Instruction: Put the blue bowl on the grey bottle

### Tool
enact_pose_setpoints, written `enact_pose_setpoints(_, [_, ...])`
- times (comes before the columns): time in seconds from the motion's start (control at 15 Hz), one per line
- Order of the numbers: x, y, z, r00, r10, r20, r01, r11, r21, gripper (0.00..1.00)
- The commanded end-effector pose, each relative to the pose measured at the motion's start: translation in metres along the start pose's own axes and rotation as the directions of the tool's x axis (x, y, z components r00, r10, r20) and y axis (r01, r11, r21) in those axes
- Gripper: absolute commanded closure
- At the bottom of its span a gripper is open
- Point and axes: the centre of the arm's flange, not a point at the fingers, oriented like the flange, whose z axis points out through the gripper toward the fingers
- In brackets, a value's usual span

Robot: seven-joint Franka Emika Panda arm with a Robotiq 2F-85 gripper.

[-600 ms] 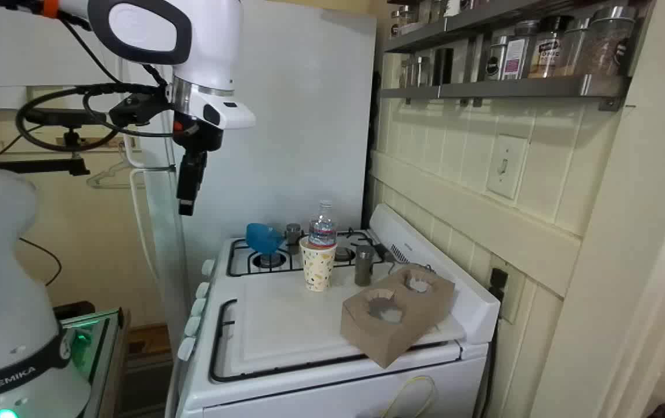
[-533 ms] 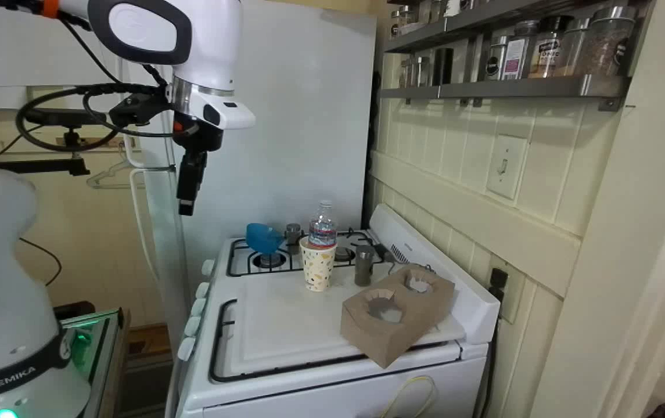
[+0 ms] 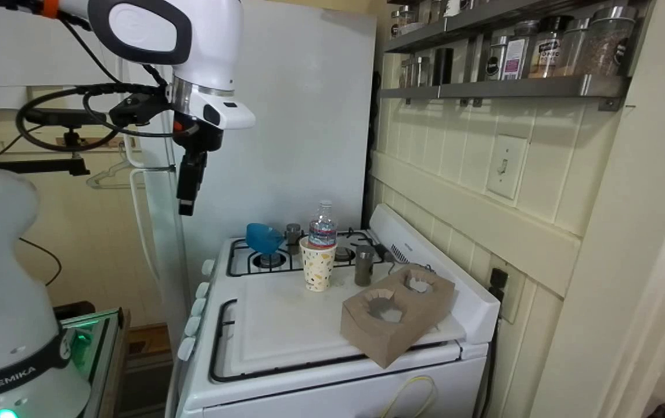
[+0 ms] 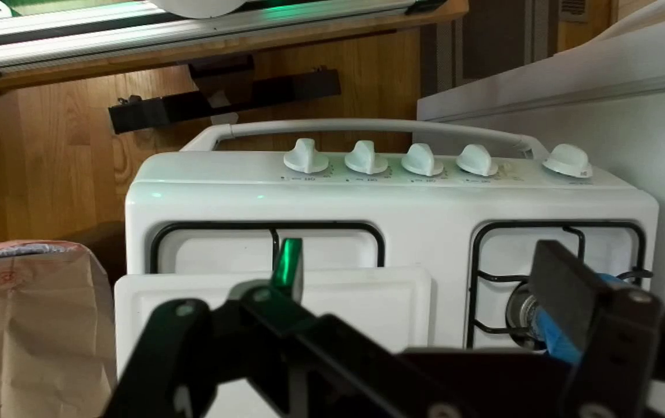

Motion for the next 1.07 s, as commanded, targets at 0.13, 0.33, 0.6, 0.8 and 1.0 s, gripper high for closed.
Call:
enact_pose_setpoints(0.13, [0.009, -0.012, -0.003, 0.999, -0.008, -0.044, 0.010, 0.999, 0.049, 0.00])
enact_pose_setpoints(0.33, [0.045, -0.047, -0.015, 0.980, 0.005, -0.200, 0.002, 0.999, 0.035, 0.00])
enact_pose_setpoints(0.6, [0.087, -0.116, -0.019, 0.925, -0.063, -0.374, 0.062, 0.998, -0.014, 0.00])
enact_pose_setpoints(0.8, [0.091, -0.157, -0.015, 0.925, -0.192, -0.328, 0.190, 0.981, -0.039, 0.00])
enact_pose_setpoints(1.0, [0.082, -0.153, -0.009, 0.923, -0.177, -0.341, 0.172, 0.984, -0.045, 0.00])
